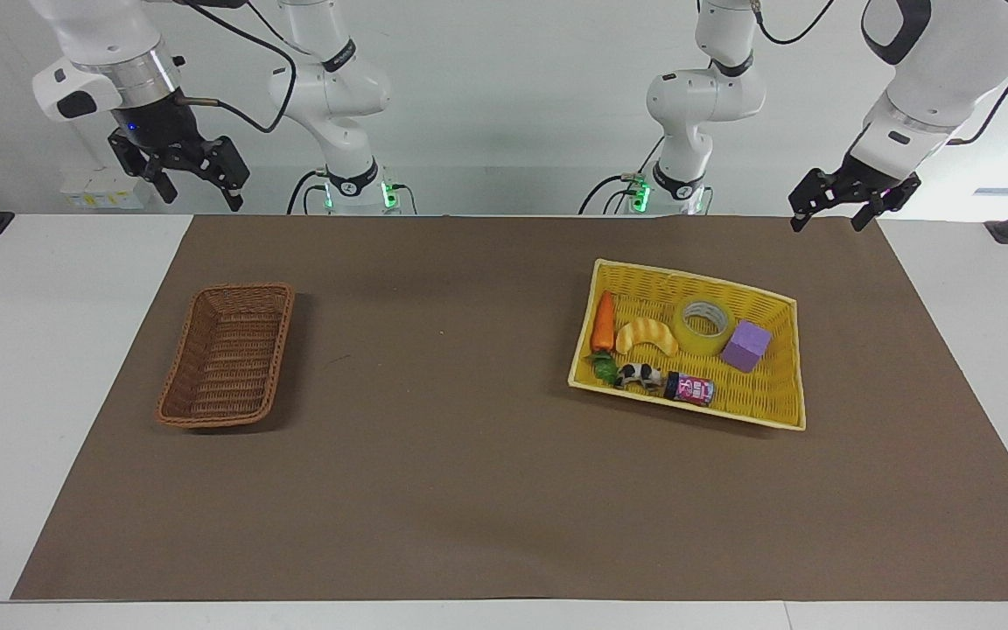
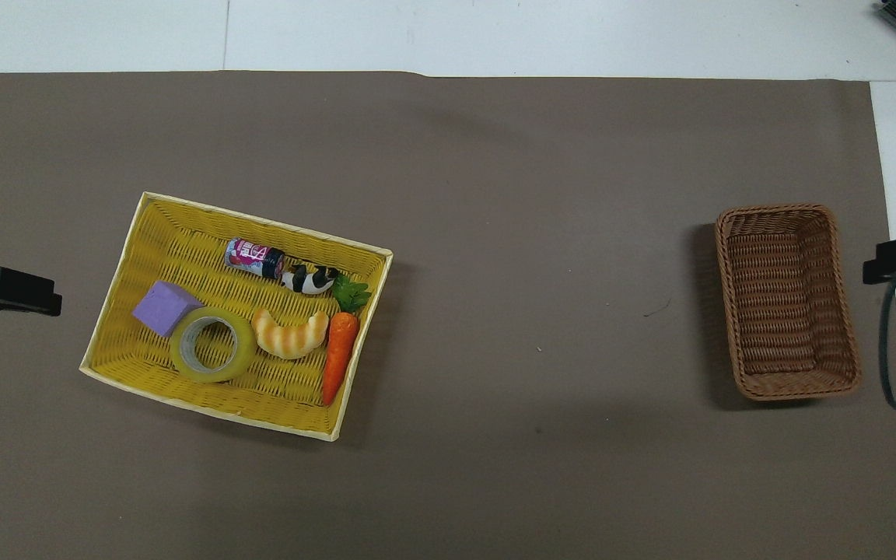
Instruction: Move tape to another basket
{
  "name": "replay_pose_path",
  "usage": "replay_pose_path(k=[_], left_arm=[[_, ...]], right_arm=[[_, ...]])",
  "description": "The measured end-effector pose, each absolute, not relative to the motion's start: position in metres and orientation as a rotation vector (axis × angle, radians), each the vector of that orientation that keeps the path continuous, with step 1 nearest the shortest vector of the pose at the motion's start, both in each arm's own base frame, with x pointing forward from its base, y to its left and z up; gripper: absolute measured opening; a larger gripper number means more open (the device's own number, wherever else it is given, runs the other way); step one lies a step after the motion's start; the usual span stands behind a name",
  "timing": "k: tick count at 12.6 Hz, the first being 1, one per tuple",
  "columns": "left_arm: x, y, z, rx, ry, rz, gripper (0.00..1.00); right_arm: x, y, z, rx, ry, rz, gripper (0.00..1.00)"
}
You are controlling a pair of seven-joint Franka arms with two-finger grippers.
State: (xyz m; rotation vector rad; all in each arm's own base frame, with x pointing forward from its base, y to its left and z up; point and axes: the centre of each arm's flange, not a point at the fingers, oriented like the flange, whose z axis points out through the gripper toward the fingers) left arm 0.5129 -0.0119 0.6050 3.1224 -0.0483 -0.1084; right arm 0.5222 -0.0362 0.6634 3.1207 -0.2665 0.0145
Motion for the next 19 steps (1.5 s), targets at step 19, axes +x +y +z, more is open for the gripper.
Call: replay_pose_path(k=[19], left_arm=[[0.485,-0.014,0.348,3.126,-0.018,-0.073,1.0]], right_arm=[[0.522,-0.033,0.664,3.127,-0.175,0.015,1.0]])
